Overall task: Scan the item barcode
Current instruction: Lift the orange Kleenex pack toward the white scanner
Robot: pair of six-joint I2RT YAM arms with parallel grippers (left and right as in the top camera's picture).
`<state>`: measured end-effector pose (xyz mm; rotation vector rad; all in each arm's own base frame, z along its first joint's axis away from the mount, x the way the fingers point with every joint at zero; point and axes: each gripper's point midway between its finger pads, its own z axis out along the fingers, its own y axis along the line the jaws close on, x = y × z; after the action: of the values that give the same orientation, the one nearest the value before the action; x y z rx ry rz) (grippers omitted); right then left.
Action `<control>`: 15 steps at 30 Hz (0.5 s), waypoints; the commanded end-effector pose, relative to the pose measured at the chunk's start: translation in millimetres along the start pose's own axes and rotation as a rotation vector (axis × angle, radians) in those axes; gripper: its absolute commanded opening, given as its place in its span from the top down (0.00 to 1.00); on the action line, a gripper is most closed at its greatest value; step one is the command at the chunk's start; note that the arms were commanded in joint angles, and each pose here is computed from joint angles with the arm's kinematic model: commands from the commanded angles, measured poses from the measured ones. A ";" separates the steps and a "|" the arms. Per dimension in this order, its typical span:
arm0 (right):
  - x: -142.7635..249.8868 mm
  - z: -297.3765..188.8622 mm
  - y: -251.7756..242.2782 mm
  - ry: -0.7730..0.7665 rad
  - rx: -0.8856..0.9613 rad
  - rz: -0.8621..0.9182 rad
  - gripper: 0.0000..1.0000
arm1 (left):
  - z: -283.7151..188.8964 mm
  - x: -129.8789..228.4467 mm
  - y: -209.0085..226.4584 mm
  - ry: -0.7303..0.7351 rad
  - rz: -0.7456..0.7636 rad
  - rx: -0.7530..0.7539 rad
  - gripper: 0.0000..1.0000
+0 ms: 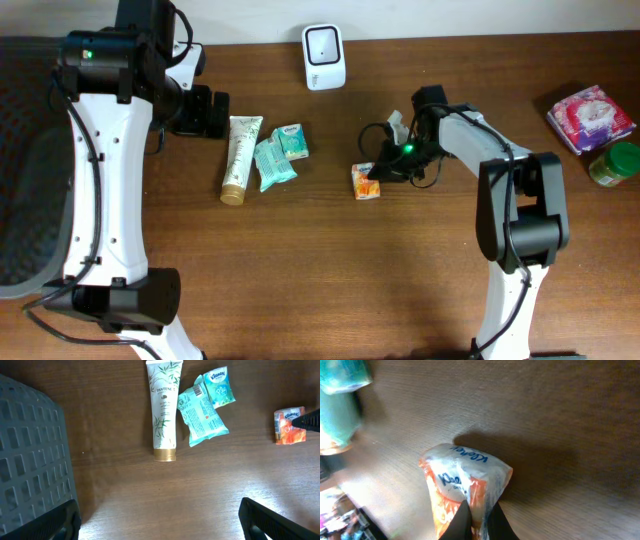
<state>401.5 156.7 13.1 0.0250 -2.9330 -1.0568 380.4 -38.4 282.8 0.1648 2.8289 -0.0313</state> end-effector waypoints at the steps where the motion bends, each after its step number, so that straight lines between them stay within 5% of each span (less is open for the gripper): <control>1: -4.2 -21.6 41.8 -0.002 -0.344 -0.014 0.96 | -3.7 0.6 0.7 -0.008 0.013 -0.007 0.01; 4: 4.6 -59.9 84.5 -0.036 -0.699 -0.143 0.96 | -3.7 0.5 0.7 -0.009 0.013 -0.007 0.01; 15: -29.5 -92.7 118.6 -0.091 -0.858 -0.224 0.96 | -3.7 0.6 0.7 -0.009 0.013 -0.007 0.01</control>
<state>420.8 185.2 138.8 0.3125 -2.4023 -2.2329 380.4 -38.4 282.8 0.1648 2.8289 -0.0313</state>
